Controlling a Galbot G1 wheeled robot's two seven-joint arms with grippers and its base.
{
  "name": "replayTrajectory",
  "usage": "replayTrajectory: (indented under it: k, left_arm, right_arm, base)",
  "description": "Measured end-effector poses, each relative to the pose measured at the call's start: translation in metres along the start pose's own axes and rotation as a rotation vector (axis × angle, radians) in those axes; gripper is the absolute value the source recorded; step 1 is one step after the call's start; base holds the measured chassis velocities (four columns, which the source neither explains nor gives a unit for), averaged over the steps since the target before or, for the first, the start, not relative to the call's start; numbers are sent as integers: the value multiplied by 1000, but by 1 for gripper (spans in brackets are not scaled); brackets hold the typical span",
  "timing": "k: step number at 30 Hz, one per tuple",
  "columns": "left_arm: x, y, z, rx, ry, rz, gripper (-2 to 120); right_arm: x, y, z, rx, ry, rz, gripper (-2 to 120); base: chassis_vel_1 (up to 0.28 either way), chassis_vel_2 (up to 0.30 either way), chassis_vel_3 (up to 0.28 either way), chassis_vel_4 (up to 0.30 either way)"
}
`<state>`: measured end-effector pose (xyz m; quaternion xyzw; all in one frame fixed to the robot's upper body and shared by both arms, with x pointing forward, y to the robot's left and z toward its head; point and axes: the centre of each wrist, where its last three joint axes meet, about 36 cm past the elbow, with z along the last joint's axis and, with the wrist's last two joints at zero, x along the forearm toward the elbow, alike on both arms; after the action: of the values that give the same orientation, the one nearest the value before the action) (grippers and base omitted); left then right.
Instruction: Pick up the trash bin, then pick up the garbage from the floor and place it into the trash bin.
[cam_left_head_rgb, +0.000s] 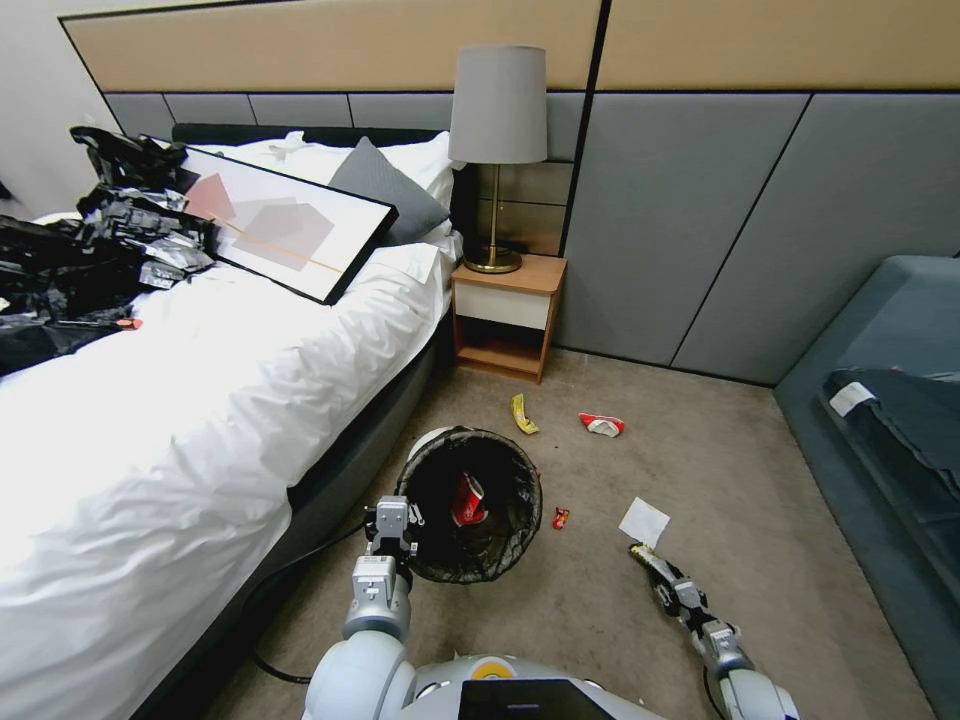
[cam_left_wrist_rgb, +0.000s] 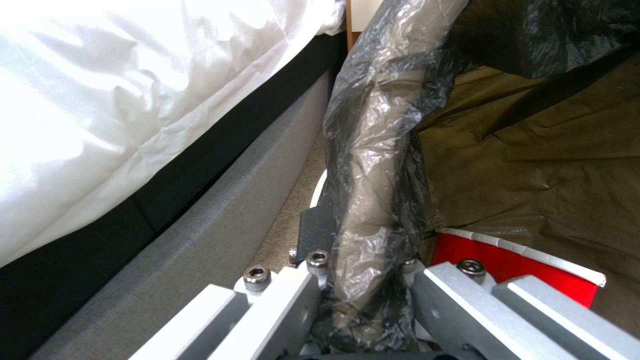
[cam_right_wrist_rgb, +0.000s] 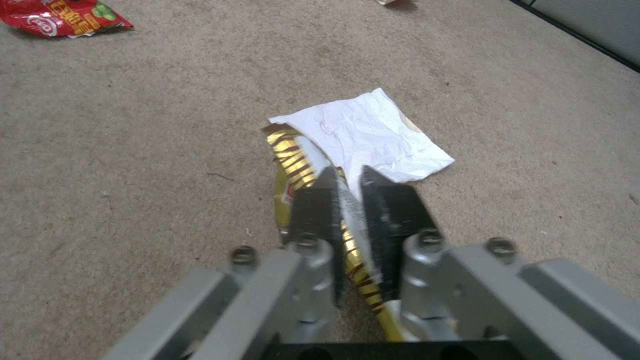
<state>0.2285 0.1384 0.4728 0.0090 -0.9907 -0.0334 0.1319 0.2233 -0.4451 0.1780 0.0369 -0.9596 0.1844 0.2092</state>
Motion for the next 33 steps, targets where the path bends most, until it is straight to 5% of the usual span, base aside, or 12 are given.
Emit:
replayTrajectory:
  k: [23,33]
  left_arm:
    - [0,0,-1,2,-3,-2,0]
    - [0,0,-1,2,-4,-2,0]
  right_arm:
    - [-4,2,-2,-19,-13,27,0]
    - [-4,15,-3,-7,-4,8,34]
  base:
    - [0,0,0,0]
    - [0,0,0,0]
